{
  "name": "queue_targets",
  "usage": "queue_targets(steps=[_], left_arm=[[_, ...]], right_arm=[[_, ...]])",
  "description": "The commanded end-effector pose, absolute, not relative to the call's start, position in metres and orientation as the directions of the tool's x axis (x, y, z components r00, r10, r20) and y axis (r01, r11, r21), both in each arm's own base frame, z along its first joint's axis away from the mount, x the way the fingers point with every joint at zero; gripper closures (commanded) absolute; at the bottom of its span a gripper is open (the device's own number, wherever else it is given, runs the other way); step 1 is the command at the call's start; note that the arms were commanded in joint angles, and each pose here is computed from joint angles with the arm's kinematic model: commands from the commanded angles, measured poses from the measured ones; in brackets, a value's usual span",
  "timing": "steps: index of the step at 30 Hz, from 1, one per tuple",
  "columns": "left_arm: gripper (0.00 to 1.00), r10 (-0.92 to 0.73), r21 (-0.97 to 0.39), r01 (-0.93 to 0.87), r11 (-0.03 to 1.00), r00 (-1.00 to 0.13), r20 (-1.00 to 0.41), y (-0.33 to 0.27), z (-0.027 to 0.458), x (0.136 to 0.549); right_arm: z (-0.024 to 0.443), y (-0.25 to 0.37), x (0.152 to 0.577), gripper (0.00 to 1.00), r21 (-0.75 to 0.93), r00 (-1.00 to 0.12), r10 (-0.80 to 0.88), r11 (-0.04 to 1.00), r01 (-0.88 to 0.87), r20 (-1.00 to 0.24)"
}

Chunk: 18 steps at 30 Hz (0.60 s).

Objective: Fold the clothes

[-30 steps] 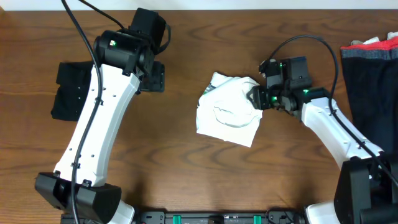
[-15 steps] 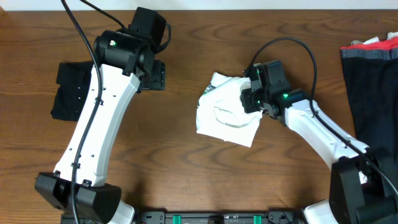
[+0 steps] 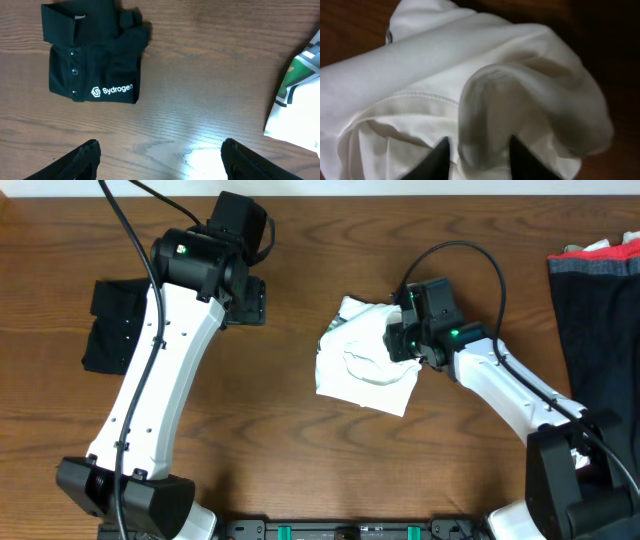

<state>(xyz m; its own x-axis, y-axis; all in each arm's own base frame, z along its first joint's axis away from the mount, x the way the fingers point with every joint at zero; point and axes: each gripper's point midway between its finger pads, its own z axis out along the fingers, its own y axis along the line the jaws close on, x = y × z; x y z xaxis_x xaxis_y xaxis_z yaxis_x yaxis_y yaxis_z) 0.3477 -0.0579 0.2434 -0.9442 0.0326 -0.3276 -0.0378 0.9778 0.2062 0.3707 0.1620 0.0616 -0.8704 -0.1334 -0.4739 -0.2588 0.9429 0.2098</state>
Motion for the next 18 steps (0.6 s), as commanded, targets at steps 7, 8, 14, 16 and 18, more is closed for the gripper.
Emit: queue_targets(steps=[7, 8, 14, 16, 18], left_arm=[[0.2, 0.03, 0.21, -0.046, 0.977, -0.938, -0.345, -0.055, 0.249, 0.348], [0.16, 0.03, 0.21, -0.046, 0.977, -0.938, -0.345, -0.055, 0.249, 0.348], [0.14, 0.03, 0.21, -0.046, 0.977, -0.938, -0.345, -0.055, 0.249, 0.348], [0.13, 0.029, 0.209, -0.046, 0.977, -0.938, -0.345, -0.055, 0.249, 0.348], [0.13, 0.029, 0.209, -0.047, 0.977, -0.938, -0.345, -0.055, 0.249, 0.348]], right_arm=[[0.113, 0.153, 0.396, 0.99, 0.204, -0.808, -0.106, 0.941, -0.27, -0.58], [0.126, 0.141, 0.401, 0.99, 0.184, -0.792, -0.088, 0.952, -0.246, -0.604], [0.15, 0.078, 0.415, 0.99, 0.136, -0.764, 0.001, 0.984, -0.114, -0.645], [0.142, 0.065, 0.413, 0.98, 0.131, -0.783, 0.015, 0.988, -0.086, -0.622], [0.132, 0.058, 0.412, 0.95, 0.12, -0.799, 0.009, 0.99, -0.079, -0.601]])
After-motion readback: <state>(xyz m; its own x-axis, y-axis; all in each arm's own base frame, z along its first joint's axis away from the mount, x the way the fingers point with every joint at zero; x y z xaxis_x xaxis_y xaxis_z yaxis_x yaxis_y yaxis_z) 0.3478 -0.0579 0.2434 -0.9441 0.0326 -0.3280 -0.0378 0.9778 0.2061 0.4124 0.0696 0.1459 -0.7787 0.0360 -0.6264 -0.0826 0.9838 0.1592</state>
